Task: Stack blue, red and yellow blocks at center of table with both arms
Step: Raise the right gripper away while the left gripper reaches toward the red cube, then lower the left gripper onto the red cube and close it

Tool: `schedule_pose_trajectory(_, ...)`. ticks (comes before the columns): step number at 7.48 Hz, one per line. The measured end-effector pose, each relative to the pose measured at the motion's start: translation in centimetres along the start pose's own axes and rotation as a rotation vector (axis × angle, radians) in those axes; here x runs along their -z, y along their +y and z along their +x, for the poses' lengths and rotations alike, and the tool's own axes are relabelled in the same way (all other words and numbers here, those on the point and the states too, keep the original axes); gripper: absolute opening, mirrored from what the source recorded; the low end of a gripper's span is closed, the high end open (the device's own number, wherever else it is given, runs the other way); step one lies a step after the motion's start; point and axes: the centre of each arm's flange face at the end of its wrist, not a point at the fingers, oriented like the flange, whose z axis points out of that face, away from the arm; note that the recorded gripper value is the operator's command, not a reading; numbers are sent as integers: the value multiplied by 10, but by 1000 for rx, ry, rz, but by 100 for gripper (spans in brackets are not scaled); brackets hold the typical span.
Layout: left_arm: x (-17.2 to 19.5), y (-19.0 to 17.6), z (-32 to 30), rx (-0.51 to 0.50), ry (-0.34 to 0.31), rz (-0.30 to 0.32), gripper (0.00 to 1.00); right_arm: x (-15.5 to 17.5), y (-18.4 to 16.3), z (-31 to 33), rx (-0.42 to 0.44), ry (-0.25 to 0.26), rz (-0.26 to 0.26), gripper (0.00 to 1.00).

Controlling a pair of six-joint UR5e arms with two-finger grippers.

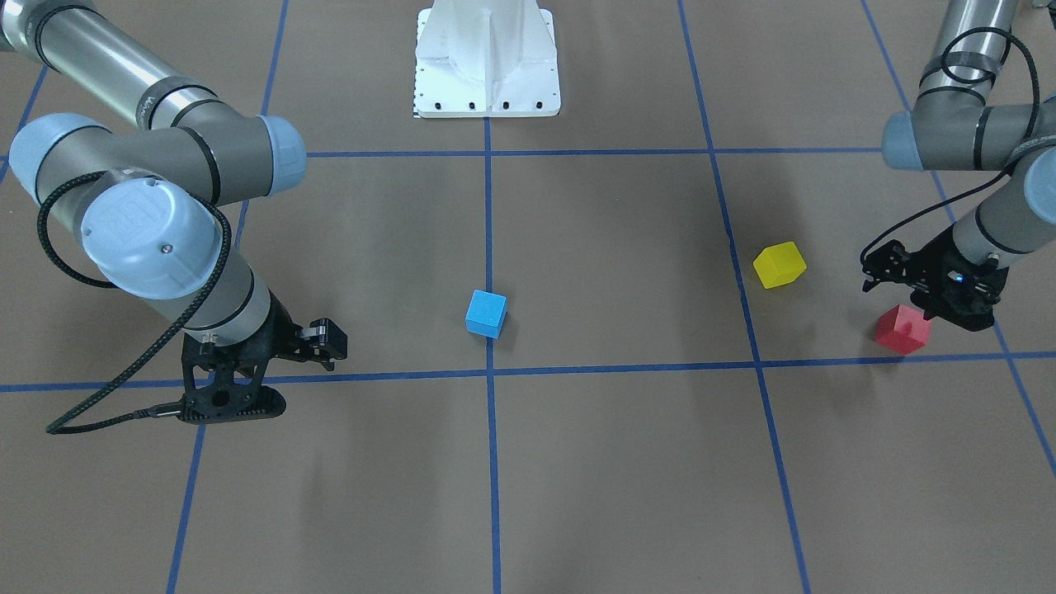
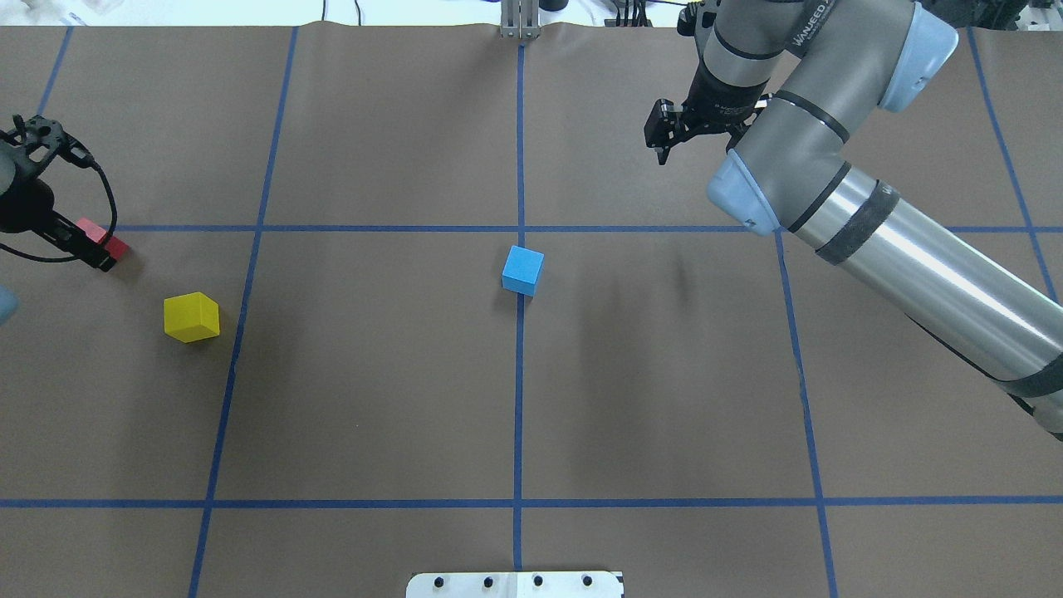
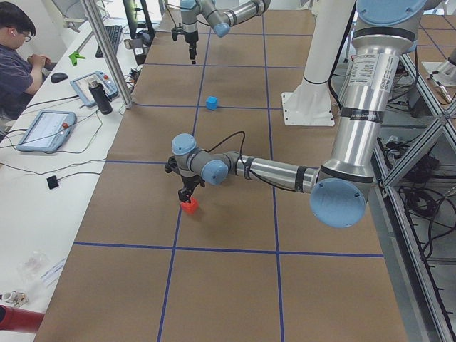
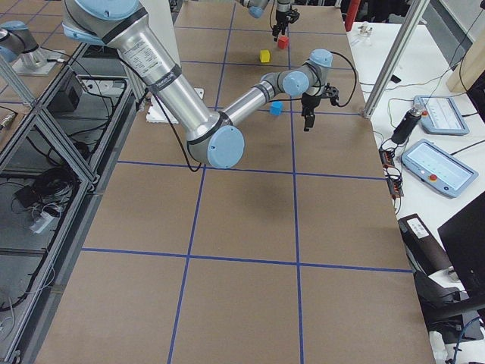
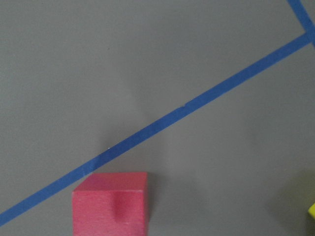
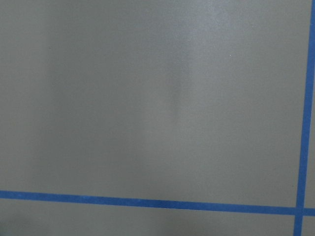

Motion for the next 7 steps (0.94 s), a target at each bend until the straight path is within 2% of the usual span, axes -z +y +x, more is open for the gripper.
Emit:
schedule_pose_trajectory(3, 2, 6, -23, 25, -13, -7, 99, -1, 0, -1, 0, 0, -1, 100)
schedule_pose_trajectory(7, -10, -10, -39, 59, -17, -26, 100, -2, 0, -1, 0, 1, -3, 100)
